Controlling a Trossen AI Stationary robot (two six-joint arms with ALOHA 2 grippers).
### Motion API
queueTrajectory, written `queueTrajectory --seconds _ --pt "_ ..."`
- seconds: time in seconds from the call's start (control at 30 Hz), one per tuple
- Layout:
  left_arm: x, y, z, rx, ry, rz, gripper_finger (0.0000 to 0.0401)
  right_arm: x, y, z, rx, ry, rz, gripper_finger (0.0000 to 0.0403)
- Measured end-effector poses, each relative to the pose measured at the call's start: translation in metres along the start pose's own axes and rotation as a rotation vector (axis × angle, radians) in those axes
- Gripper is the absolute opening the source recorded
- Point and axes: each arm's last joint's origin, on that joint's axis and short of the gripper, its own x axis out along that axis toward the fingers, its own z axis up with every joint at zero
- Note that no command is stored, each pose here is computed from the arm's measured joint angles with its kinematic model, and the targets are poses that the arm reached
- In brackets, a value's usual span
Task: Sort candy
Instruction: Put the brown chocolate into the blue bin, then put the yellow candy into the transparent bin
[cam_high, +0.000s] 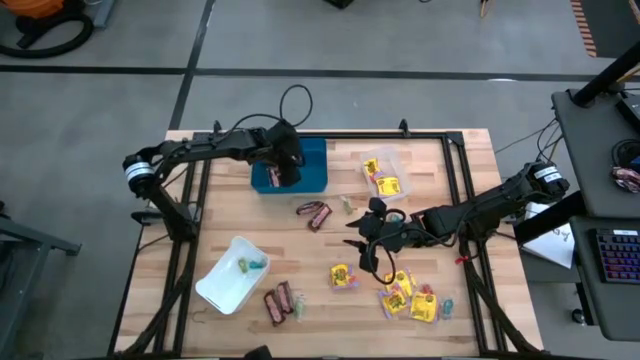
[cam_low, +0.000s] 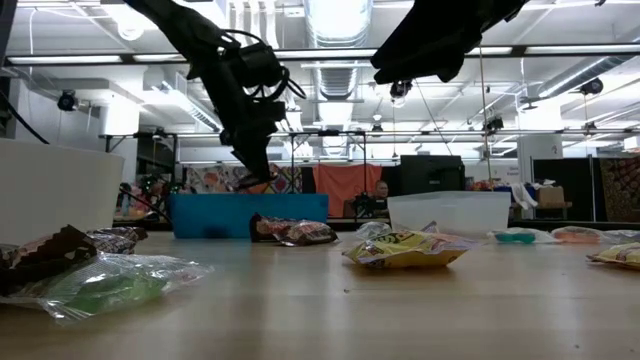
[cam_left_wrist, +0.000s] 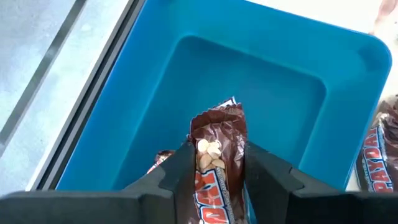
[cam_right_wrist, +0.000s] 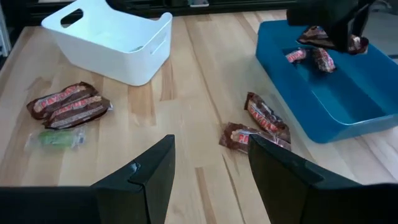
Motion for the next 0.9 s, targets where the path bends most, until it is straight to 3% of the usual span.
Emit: queueTrajectory --seconds 0.23,0.47,0.67,0.9 --pt "-0.004 0.000 0.006 -0.020 -0.019 0.005 0.0159 0.000 0.000 0.000 0.029 0.002 0.000 0.0194" --pt "-0.020 -0.011 0.022 -0.050 -0.053 -0.014 0.0171 0.000 -0.001 -0.005 0.122 0.048 -0.013 0.0194" --pt "-0.047 -0.045 0.028 0.016 -0.153 -0.075 0.0171 -0.001 -0.003 -0.015 0.187 0.154 -0.003 0.0194" --pt "-0.081 -0.100 0.018 0.090 -0.239 -0.198 0.0171 -0.002 -0.003 -0.023 0.270 0.262 0.029 0.0194"
